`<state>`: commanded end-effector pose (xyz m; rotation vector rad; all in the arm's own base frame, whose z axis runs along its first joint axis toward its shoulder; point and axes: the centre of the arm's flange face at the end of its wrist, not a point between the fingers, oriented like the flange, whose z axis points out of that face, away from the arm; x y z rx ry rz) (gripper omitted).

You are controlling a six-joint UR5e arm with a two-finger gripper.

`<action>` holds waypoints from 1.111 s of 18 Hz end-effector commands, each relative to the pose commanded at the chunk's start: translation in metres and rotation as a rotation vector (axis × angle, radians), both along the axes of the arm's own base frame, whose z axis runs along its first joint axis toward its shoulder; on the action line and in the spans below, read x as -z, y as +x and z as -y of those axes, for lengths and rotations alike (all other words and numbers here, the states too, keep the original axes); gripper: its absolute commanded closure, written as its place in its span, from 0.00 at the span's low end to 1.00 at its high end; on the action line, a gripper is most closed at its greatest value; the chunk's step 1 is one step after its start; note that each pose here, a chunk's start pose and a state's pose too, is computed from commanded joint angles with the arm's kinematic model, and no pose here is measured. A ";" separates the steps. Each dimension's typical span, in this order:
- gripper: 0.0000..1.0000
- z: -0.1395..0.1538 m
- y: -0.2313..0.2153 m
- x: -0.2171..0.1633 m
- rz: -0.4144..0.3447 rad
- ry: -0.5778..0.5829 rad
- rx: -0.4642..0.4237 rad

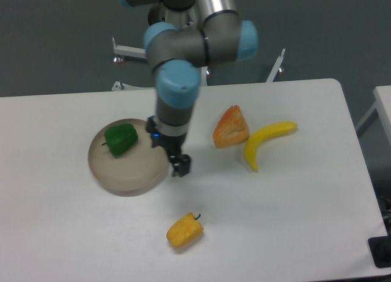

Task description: Place the green pepper on the plate

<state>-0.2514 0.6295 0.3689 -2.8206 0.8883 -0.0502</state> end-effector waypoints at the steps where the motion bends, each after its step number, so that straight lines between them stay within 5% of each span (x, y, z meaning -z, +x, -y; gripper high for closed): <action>1: 0.00 0.001 -0.014 0.003 -0.001 0.000 -0.008; 4: 0.00 0.003 -0.032 0.012 -0.025 -0.023 -0.006; 8: 0.00 0.026 -0.062 0.012 -0.126 -0.097 0.130; 11: 0.00 0.040 -0.085 0.006 -0.136 -0.087 0.177; 20: 0.00 0.079 -0.104 0.005 -0.116 -0.113 0.152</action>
